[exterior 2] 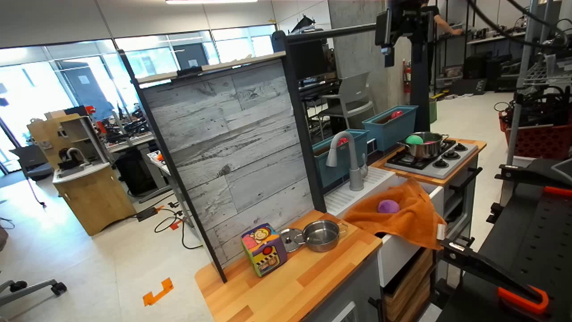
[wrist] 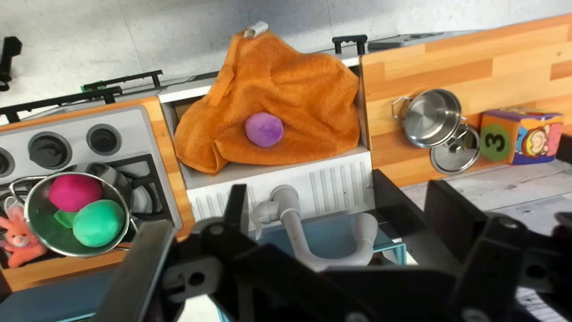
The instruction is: Put the orange towel on the blue object to the right
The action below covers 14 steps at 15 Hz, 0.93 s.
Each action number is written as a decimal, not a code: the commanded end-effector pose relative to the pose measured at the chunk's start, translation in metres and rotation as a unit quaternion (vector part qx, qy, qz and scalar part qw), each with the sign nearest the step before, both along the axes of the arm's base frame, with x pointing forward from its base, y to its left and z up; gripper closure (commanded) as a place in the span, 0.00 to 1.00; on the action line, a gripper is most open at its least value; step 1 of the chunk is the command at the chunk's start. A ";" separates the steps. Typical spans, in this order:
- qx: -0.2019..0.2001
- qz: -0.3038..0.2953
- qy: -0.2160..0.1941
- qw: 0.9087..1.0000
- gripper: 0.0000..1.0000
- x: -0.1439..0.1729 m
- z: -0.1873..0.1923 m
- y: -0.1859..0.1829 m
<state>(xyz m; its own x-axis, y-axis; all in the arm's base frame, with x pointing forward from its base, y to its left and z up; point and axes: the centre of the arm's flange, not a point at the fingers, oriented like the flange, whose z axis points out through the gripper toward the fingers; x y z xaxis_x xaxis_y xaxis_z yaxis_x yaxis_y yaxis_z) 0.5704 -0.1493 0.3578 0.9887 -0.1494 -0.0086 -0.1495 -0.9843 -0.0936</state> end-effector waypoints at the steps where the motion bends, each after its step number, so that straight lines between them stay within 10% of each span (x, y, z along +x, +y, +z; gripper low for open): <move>1: 0.020 -0.034 0.005 0.999 0.00 0.064 -0.038 -0.029; 7: 0.045 -0.097 0.017 0.994 0.00 0.114 -0.107 -0.068; 14: 0.037 -0.068 0.080 0.994 0.00 0.072 -0.173 -0.045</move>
<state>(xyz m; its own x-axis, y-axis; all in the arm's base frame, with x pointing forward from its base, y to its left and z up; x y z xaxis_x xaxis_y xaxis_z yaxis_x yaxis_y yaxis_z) 0.6558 -0.2071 0.1963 0.9398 -0.3125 -0.1381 -0.3311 -0.9327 -0.1427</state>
